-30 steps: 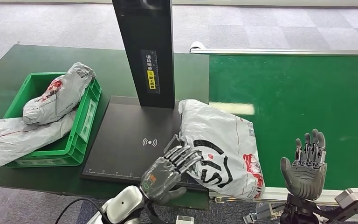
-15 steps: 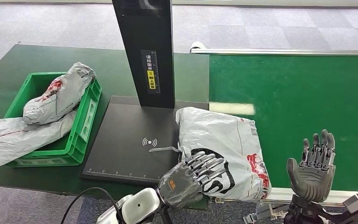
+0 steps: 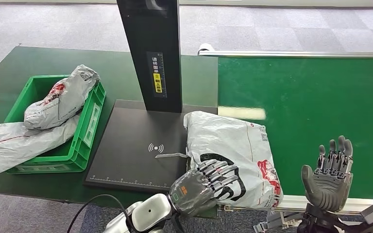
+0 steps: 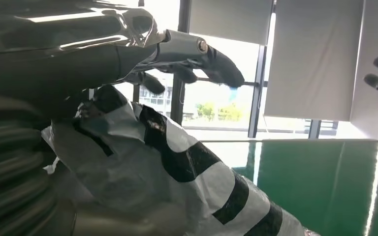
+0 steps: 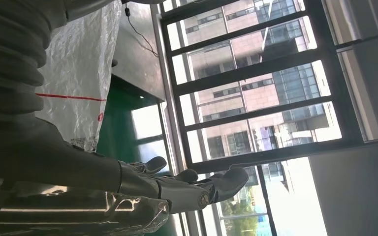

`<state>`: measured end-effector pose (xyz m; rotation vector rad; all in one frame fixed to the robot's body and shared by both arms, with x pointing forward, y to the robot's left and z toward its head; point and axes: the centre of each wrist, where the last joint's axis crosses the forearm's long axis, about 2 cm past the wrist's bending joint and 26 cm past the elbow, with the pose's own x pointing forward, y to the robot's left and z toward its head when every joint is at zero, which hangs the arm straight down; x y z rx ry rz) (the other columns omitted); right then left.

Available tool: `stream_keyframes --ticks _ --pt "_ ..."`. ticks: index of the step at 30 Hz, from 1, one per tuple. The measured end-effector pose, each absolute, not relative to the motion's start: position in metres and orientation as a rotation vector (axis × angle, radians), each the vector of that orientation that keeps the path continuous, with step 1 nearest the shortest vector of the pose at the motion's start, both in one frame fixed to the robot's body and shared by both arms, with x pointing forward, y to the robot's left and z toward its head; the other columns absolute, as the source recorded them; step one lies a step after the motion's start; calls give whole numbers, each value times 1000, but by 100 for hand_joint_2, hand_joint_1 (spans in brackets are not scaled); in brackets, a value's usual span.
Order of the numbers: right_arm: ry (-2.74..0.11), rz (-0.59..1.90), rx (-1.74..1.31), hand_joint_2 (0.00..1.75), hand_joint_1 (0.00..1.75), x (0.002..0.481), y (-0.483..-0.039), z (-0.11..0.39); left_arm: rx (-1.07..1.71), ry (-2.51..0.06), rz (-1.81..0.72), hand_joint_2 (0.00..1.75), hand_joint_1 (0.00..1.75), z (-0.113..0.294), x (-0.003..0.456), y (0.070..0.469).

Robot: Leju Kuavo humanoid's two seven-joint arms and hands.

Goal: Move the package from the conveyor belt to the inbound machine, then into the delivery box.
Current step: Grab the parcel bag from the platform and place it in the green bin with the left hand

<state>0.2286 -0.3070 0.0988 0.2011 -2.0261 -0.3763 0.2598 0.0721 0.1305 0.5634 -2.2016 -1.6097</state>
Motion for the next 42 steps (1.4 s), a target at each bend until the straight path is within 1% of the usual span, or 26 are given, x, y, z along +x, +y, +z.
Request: stream_keyframes --ticks 1,18,22,26,29,33,38,42 --pt "-2027 -377 200 175 0 229 -307 99 557 -2196 -1611 175 175 129 261 72" --pt "-2046 -381 197 175 0 228 -308 105 566 -2091 -1632 175 175 102 269 77" --pt "-2050 -384 188 175 0 227 -310 106 568 -2118 -1565 175 175 104 274 82" --pt "-2050 -399 162 175 0 221 -313 105 524 -2181 -1388 175 175 122 285 94" --pt "-2049 -411 140 175 0 216 -317 105 553 -2242 -1241 175 175 145 296 113" --pt "-2047 -426 121 175 0 209 -321 103 709 -2336 -1075 175 175 178 307 148" --pt "-2047 -437 92 175 0 199 -326 100 1044 -2455 -802 175 175 222 311 221" --pt "-2050 -444 71 175 0 193 -329 98 1233 -2486 -658 175 175 248 305 273"
